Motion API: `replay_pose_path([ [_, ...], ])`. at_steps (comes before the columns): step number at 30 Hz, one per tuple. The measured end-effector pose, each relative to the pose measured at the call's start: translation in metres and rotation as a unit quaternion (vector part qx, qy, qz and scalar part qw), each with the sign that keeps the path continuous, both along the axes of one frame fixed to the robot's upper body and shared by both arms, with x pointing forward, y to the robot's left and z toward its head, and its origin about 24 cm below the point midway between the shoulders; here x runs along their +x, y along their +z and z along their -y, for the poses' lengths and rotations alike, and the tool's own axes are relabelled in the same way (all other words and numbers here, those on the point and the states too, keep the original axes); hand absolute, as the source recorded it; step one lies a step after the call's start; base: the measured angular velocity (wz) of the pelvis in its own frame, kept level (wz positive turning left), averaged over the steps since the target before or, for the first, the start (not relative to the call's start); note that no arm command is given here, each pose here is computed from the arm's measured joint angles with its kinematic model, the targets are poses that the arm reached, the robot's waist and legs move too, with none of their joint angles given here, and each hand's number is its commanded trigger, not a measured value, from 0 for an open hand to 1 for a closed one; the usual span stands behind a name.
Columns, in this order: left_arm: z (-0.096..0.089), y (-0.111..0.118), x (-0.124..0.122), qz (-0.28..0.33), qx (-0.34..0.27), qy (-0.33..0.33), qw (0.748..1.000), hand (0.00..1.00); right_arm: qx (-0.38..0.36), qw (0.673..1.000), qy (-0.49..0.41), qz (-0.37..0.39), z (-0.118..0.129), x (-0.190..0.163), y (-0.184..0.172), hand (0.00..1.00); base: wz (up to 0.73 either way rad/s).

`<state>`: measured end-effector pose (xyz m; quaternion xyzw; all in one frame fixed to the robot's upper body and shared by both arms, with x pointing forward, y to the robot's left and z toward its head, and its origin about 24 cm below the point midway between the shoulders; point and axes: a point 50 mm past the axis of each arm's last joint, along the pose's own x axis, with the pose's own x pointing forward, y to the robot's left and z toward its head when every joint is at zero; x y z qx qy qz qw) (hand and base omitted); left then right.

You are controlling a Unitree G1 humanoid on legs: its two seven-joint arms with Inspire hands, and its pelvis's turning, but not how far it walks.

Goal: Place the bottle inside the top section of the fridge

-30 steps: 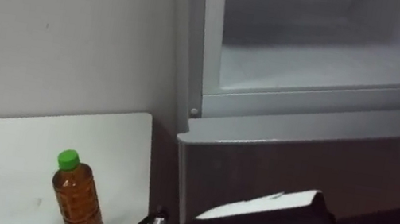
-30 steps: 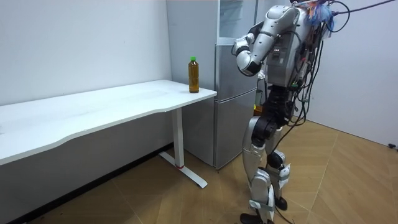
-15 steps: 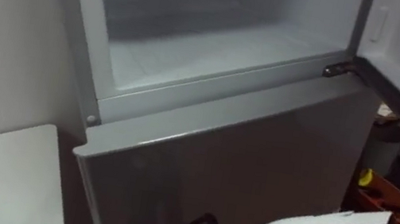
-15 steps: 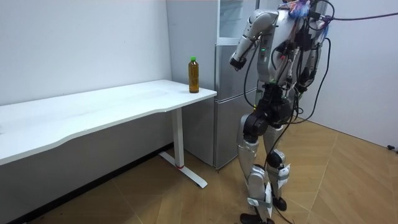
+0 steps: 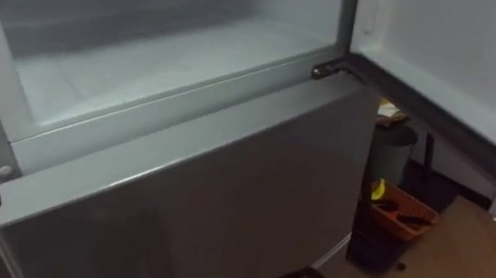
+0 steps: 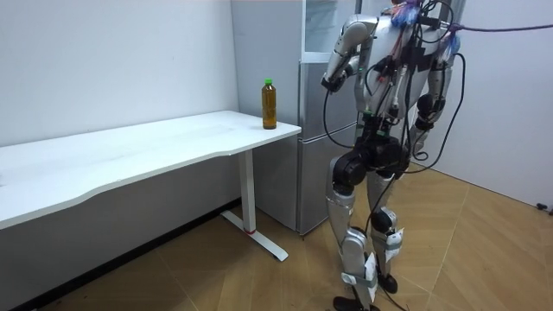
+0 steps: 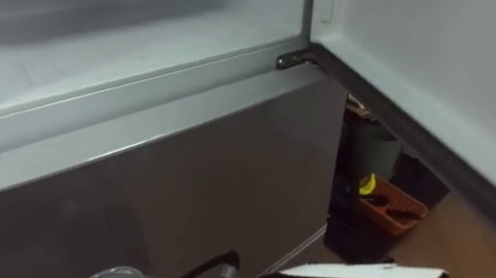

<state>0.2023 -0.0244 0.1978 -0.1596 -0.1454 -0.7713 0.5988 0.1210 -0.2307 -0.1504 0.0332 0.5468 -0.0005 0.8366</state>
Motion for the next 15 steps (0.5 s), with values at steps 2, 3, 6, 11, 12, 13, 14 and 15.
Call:
replay_pose_path([
  [2, 0.002, 0.002, -0.001, 0.0, -0.004, -0.003, 1.0, 0.0, 0.0, 1.0, 0.001, -0.002, 0.0, 0.001, 0.0, 0.0, -0.02],
  [3, 0.002, 0.003, -0.001, 0.002, -0.004, -0.005, 1.0, 0.0, 0.0, 1.0, 0.0, -0.003, 0.0, 0.002, 0.0, 0.0, -0.07],
  [6, 0.005, 0.005, -0.003, 0.007, -0.001, -0.007, 1.0, 0.0, 0.0, 1.0, -0.004, -0.005, 0.002, 0.002, 0.0, 0.0, -0.09],
  [11, 0.008, 0.011, -0.002, 0.012, -0.001, -0.002, 1.0, 0.0, 0.004, 1.0, -0.026, -0.009, 0.006, 0.001, 0.0, 0.0, -0.07],
  [12, 0.009, 0.013, -0.002, 0.012, -0.001, -0.001, 1.0, 0.0, 0.007, 0.999, -0.034, -0.011, 0.006, 0.0, 0.0, 0.0, -0.1],
  [13, 0.01, 0.014, -0.002, 0.01, -0.002, -0.002, 1.0, 0.0, 0.009, 0.999, -0.037, -0.014, 0.006, -0.001, 0.0, 0.0, -0.09],
  [14, 0.01, 0.015, -0.003, 0.008, -0.003, -0.002, 1.0, 0.0, 0.01, 0.999, -0.038, -0.015, 0.006, -0.001, 0.0, 0.0, -0.08],
  [15, 0.011, 0.015, -0.003, 0.007, -0.004, -0.003, 1.0, 0.0, 0.012, 0.999, -0.043, -0.015, 0.007, -0.001, 0.0, 0.0, -0.06],
])
